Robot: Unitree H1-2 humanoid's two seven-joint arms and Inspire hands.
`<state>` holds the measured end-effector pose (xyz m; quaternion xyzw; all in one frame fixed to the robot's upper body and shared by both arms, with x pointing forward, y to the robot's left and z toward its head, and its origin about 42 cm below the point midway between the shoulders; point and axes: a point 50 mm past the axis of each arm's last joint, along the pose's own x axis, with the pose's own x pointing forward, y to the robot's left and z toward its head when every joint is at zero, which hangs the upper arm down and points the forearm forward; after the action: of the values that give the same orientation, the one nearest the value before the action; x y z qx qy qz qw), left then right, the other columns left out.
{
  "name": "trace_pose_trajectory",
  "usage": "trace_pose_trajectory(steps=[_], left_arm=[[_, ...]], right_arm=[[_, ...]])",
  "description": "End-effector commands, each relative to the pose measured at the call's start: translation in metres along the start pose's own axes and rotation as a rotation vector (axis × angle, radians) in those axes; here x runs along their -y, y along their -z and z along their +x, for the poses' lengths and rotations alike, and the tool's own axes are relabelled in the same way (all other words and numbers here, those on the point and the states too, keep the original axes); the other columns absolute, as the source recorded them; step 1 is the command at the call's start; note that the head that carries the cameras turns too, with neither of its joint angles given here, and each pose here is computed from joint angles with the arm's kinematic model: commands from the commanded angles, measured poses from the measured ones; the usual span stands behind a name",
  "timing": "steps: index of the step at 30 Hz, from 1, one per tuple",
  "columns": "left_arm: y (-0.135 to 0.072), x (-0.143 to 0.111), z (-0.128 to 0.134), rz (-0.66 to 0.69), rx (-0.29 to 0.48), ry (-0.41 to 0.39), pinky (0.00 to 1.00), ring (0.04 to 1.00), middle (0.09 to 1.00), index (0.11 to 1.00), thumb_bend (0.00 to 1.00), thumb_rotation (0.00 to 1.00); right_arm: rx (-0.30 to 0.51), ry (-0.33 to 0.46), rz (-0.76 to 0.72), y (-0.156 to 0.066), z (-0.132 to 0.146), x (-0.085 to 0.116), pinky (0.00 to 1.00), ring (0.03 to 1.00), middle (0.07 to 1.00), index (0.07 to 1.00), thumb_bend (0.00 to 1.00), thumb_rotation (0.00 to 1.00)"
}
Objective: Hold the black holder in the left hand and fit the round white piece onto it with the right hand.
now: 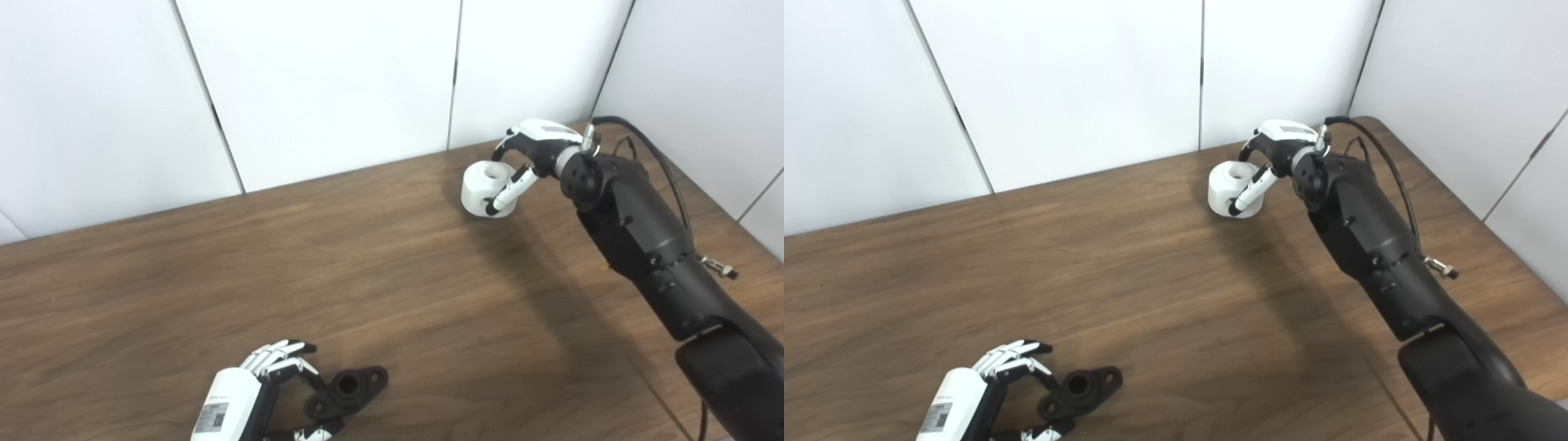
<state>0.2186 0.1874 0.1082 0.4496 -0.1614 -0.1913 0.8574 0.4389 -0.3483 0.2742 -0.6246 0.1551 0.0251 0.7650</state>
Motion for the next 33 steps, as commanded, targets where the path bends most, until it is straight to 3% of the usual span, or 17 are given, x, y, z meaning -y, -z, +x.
trace_pose_trajectory(steps=[1,10,33], left_arm=[[0.0110,0.0107,-0.0125,0.020,-0.073,0.075,0.82,0.831,0.780,0.486,0.52,0.04],[0.0116,0.0122,-0.0125,0.019,-0.072,0.076,0.82,0.832,0.783,0.486,0.52,0.04],[0.0081,0.0112,-0.0093,0.021,-0.071,0.076,0.81,0.828,0.780,0.486,0.52,0.04]], right_arm=[[0.011,0.119,-0.006,-0.0034,-0.0029,0.0382,0.98,1.000,1.000,0.776,1.00,0.38],[0.023,0.151,0.011,-0.0056,-0.0047,0.0413,0.99,1.000,1.000,0.773,1.00,0.36],[0.035,0.140,-0.014,-0.0068,-0.0030,0.0403,0.97,1.000,1.000,0.749,1.00,0.37]])
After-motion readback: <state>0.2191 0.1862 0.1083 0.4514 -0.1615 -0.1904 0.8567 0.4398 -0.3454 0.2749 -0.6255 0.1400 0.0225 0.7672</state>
